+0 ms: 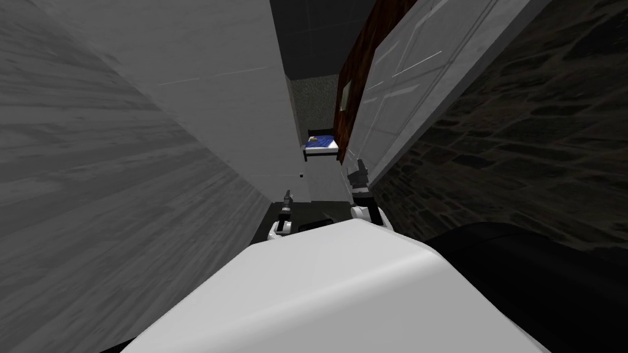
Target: Push the door open
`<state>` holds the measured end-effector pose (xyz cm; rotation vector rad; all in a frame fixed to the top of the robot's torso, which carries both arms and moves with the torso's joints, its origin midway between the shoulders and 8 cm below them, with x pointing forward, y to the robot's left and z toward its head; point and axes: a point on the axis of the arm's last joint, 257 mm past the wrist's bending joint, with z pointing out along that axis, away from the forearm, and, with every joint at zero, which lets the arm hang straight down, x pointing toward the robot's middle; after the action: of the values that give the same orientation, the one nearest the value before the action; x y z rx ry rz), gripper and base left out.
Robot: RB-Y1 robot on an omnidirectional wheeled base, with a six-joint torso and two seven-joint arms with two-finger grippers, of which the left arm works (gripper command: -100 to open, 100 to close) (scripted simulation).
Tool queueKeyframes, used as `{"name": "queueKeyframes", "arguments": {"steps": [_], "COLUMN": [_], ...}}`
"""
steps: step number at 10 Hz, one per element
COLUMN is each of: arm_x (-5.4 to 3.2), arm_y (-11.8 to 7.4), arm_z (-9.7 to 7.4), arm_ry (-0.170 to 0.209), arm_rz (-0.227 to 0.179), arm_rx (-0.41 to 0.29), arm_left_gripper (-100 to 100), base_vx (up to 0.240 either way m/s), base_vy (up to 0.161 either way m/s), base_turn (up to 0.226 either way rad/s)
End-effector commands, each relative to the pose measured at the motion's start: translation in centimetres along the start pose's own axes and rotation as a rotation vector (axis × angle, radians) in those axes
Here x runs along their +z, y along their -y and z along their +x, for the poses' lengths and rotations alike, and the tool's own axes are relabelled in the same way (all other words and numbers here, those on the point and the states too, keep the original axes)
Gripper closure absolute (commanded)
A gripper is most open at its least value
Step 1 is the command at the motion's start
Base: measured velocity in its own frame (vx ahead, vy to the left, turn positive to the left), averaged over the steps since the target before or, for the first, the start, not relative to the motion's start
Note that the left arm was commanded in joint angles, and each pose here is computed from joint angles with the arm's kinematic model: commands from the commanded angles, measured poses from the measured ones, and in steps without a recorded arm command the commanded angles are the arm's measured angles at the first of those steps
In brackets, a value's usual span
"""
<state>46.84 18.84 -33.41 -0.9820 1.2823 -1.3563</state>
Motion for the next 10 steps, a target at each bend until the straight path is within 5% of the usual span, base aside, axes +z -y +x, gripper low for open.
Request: {"name": "queueKeyframes", "arguments": {"steps": [1,10], "arm_x": [-0.13,-0.56], "arm_y": [-0.8,-4.8], "arm_z": [0.6,5.5], "arm_ry": [-0.009,-0.076], "arm_rz": [-0.014,-0.099], "arm_rx": [-0.007,-0.063], "arm_left_gripper": [-100,-100], "base_vx": [0.089,0.128], "base_vy": [-0.032,-0.031], "base_turn": [0.033,0.037]}}
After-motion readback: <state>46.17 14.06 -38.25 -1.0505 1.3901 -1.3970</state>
